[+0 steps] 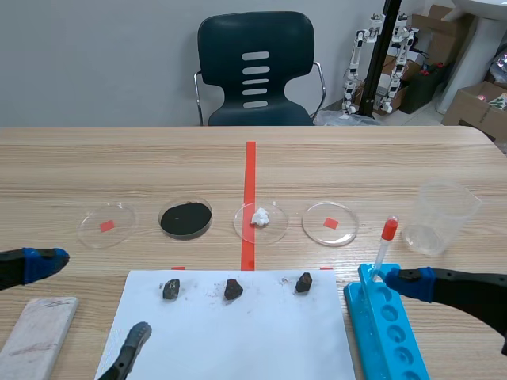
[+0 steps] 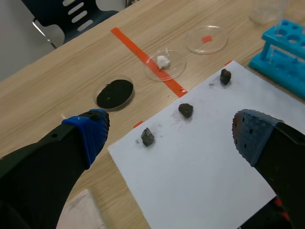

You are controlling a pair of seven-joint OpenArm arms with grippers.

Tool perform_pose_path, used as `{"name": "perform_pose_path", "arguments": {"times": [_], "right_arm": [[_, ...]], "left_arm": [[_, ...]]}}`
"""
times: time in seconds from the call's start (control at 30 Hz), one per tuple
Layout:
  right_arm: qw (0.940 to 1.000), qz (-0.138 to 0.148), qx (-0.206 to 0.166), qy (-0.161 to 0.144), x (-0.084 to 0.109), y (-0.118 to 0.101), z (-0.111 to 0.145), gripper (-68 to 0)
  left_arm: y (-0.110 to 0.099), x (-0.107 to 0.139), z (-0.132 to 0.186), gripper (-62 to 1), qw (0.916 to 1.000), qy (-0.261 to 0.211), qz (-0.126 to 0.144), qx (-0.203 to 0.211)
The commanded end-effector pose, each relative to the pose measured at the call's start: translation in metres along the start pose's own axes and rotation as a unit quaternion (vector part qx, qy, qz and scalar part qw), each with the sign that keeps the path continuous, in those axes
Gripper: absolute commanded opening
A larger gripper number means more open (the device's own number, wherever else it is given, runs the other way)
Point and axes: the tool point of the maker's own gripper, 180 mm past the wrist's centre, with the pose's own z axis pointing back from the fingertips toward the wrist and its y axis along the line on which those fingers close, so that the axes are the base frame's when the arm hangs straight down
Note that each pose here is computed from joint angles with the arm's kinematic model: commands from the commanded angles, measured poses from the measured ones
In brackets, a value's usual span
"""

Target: Pick up the left mineral with the left hand

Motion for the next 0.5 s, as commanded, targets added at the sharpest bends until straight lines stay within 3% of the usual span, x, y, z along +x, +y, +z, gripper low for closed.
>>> {"name": "perform_pose_path", "arguments": {"times": [0.0,0.2,0.4,0.47], "right_arm": [[0.9997,0.003,-0.007,-0.021,0.012,-0.004,-0.002,-6.9],[0.9997,0.003,-0.007,-0.021,0.012,-0.004,-0.002,-6.9],[0.9997,0.003,-0.007,-0.021,0.012,-0.004,-0.002,-6.9],[0.9997,0.003,-0.007,-0.021,0.012,-0.004,-0.002,-6.9]], "left_arm": [[0.002,0.011,-0.007,-6.7,0.9994,-0.022,0.027,0.008],[0.004,-0.010,-0.033,-6.7,0.9961,0.057,0.066,0.010],[0.021,-0.029,-0.053,-6.7,0.9786,0.142,0.144,0.038],[0.025,-0.031,-0.057,-6.7,0.9746,0.155,0.155,0.043]]}}
